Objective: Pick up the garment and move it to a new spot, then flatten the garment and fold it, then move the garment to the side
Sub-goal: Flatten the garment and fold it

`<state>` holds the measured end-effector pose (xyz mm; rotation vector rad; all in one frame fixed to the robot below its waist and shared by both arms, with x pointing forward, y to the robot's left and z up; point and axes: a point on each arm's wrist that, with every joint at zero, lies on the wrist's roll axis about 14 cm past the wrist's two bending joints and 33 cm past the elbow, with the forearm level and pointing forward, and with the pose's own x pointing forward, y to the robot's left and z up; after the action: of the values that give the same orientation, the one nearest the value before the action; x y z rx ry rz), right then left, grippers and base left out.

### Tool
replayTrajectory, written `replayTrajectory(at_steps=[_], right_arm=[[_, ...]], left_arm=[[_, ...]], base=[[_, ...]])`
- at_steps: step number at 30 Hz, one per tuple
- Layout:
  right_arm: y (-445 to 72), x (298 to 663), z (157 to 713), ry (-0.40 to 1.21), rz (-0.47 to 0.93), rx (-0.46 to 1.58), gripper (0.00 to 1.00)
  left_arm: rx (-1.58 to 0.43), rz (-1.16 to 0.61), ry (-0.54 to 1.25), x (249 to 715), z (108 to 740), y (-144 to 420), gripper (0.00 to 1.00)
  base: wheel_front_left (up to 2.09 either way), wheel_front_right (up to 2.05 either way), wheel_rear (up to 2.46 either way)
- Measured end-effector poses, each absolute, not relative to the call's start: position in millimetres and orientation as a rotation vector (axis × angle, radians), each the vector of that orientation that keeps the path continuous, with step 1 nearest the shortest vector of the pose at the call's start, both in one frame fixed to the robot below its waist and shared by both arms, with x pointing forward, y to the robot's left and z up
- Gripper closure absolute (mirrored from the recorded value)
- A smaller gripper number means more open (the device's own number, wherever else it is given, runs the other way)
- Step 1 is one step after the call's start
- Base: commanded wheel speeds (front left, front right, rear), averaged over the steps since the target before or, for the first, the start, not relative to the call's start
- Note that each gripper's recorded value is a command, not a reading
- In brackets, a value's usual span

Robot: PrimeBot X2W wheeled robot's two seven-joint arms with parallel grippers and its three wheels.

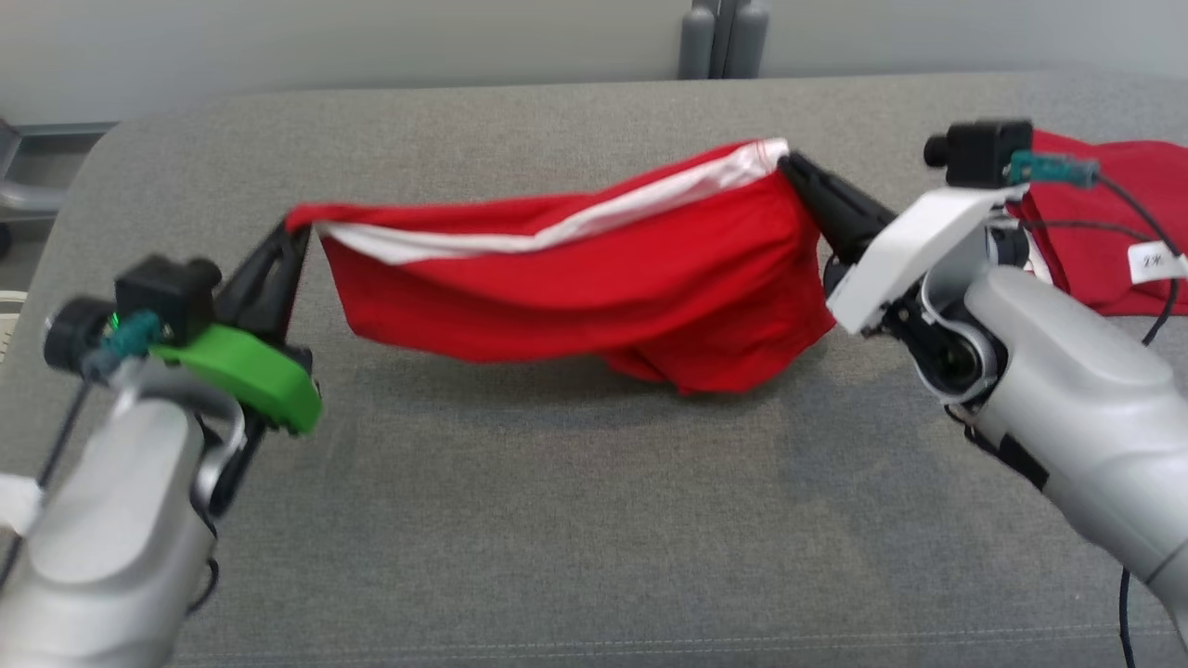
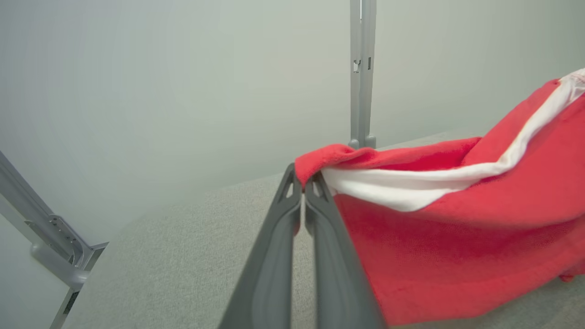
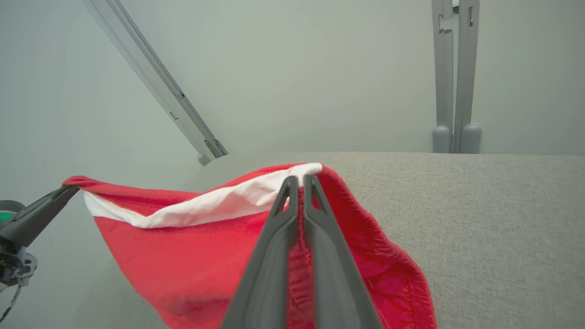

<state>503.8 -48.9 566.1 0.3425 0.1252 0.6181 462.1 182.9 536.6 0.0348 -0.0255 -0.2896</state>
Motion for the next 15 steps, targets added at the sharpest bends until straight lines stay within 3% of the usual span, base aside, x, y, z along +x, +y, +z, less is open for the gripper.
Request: replayTrajectory(at_steps=[7,15], right_arm=[[-42,558,622,0.016,0.619,0.384,1.0],[-53,635,679,-0.111,0.544,0.475,1.0]], left_arm=[[0.167,-0.357,-0.131,533,616,177,1.0],[0.207,-0.4,-0.158,611,663,160,1.0]], base=[[0.0,0.0,0.0],[0.0,0.0,0.0]])
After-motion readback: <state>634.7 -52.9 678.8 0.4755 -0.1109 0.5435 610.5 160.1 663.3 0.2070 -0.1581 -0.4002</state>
